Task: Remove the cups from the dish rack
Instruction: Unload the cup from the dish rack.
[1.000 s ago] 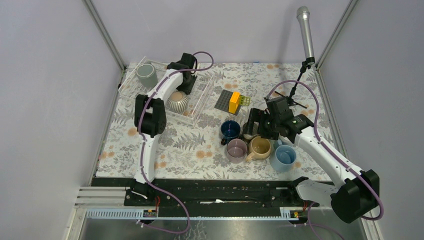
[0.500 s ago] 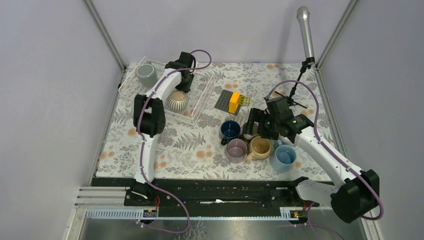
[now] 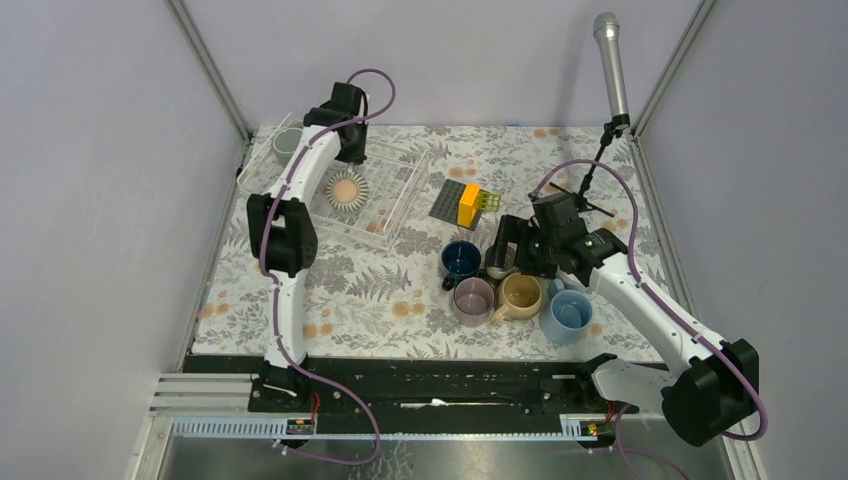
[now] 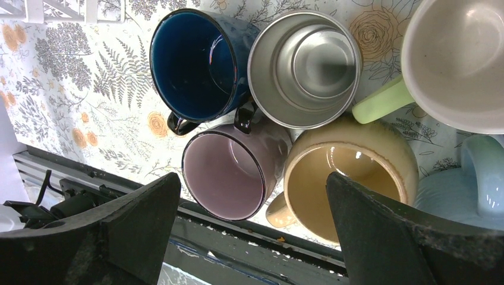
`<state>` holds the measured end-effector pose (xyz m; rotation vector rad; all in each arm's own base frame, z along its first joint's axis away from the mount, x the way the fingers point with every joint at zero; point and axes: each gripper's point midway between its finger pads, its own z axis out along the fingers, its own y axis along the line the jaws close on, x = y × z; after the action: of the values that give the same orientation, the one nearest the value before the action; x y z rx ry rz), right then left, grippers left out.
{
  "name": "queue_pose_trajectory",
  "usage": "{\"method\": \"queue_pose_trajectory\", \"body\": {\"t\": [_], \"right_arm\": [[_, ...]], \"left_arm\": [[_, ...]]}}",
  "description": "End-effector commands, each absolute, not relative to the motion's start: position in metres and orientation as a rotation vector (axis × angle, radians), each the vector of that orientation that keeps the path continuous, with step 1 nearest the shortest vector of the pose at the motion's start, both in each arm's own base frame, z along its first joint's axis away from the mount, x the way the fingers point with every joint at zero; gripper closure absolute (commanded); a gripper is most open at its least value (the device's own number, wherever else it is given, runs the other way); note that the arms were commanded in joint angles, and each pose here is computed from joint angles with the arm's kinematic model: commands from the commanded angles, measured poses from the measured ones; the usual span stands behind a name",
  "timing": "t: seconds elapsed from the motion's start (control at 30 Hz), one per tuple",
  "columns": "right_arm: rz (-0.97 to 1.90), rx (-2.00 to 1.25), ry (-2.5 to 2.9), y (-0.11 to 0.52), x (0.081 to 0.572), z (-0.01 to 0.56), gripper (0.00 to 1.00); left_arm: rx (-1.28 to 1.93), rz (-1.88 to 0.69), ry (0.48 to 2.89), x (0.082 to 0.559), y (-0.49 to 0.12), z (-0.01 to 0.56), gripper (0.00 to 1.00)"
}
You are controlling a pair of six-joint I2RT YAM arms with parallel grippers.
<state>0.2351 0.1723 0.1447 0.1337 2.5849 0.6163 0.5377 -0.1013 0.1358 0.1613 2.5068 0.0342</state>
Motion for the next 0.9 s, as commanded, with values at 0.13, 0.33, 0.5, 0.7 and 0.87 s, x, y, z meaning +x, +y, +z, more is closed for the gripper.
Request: {"method": "queue_pose_trajectory", "body": {"t": [0.13,0.33,0.5,0.7,0.87], "right_arm": [[0.665,0.111,2.525,0.182,0.244,0.159,0.0],[0.674,0.113,2.522,0.183,0.245,0.157,0.0],[0.671,0.112,2.514,0.183,0.245,0.158,0.0],[0.679,0.117,2.515,0.183,0.244,0.154,0.0],[0.684,0.115,2.516,0.183,0.243,0.153,0.0]], "left_arm": [[0.084,-0.053,2.354,0.542,-0.106,0.205,1.0],[0.056,-0.07,2.318,0.538,-0.107,0.219,1.0],[0.028,-0.066,2.299,0.532,-0.105,0.223,1.0],[0.033,-0.05,2.329,0.521,-0.109,0.209,1.0],[0.029,-0.044,2.343,0.509,-0.112,0.204,1.0]]}}
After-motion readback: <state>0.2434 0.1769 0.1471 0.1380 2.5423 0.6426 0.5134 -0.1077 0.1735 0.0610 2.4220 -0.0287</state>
